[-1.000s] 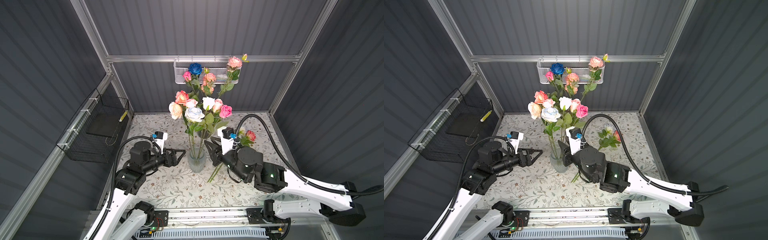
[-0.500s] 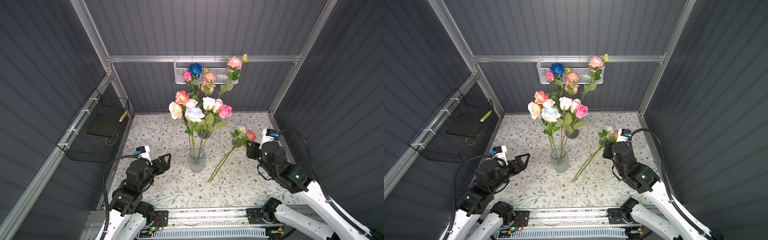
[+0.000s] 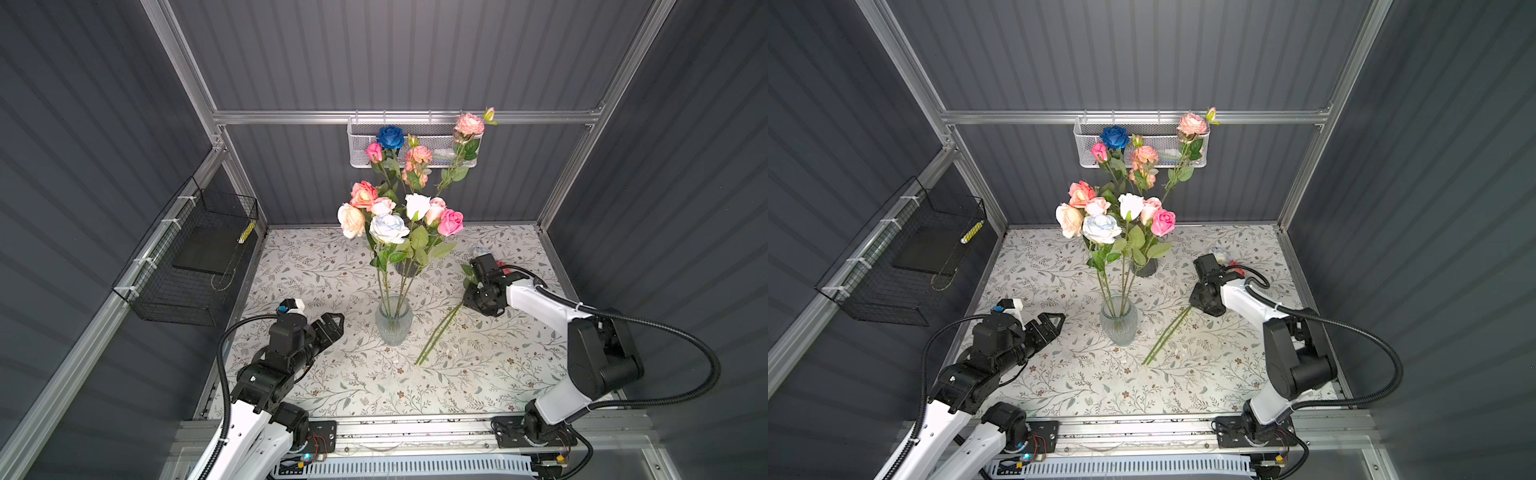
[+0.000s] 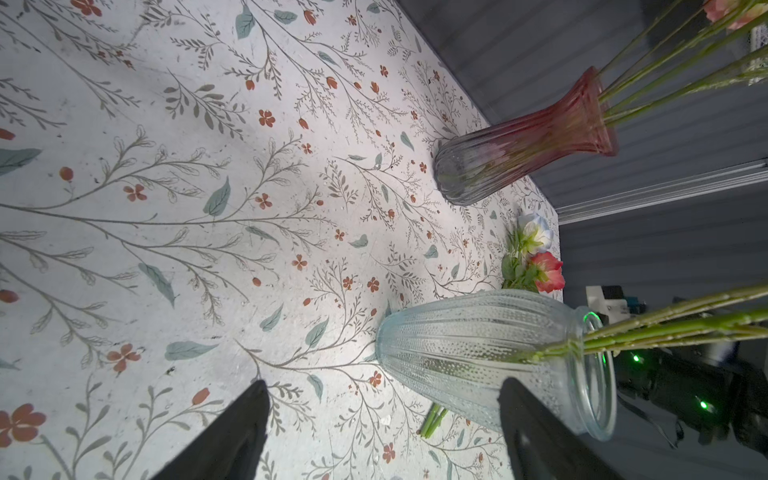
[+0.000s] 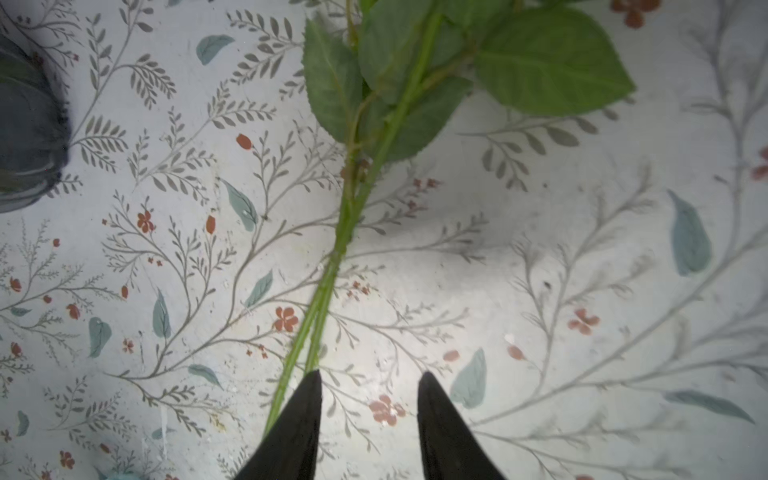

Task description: Arrange the flowers into the vase

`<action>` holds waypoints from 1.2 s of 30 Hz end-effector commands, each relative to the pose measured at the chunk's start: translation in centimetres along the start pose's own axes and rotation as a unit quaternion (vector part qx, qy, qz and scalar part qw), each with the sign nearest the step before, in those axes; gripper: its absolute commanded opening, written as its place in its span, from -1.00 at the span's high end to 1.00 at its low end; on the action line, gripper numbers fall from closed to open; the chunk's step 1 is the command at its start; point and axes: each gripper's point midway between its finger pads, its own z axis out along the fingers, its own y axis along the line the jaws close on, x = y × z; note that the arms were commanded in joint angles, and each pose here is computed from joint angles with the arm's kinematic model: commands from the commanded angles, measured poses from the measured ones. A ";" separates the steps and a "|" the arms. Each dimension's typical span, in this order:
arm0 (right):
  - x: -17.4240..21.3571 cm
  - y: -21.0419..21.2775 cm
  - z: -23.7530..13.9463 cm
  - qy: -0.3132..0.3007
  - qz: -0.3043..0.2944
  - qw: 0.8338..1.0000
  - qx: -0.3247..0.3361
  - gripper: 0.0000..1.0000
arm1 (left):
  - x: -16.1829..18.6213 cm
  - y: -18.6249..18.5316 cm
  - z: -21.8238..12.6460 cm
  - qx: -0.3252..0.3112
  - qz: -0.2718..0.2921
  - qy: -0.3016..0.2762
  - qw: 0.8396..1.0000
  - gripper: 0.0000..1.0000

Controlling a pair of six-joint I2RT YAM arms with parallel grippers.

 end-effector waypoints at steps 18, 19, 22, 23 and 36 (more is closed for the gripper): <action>-2.4 -1.6 4.8 0.030 0.026 0.999 0.025 0.61 | -1.1 -2.3 -0.5 0.023 0.017 0.001 1.000 -0.75; -2.5 -1.5 4.7 0.028 0.025 0.999 0.022 0.67 | -1.2 -2.4 -0.5 0.024 0.016 -0.001 1.000 -0.75; -3.0 -0.8 3.9 0.019 0.024 1.000 0.004 0.79 | -1.2 -2.4 -0.5 0.026 0.015 -0.001 1.000 -0.75; -3.1 -0.5 3.6 0.017 0.025 1.000 -0.004 0.80 | -1.2 -2.5 -0.5 0.026 0.016 0.000 1.000 -0.75; -4.2 0.5 -0.3 -0.019 0.025 0.999 -0.039 0.80 | -1.1 -2.7 -0.4 0.032 0.014 0.004 0.999 -0.76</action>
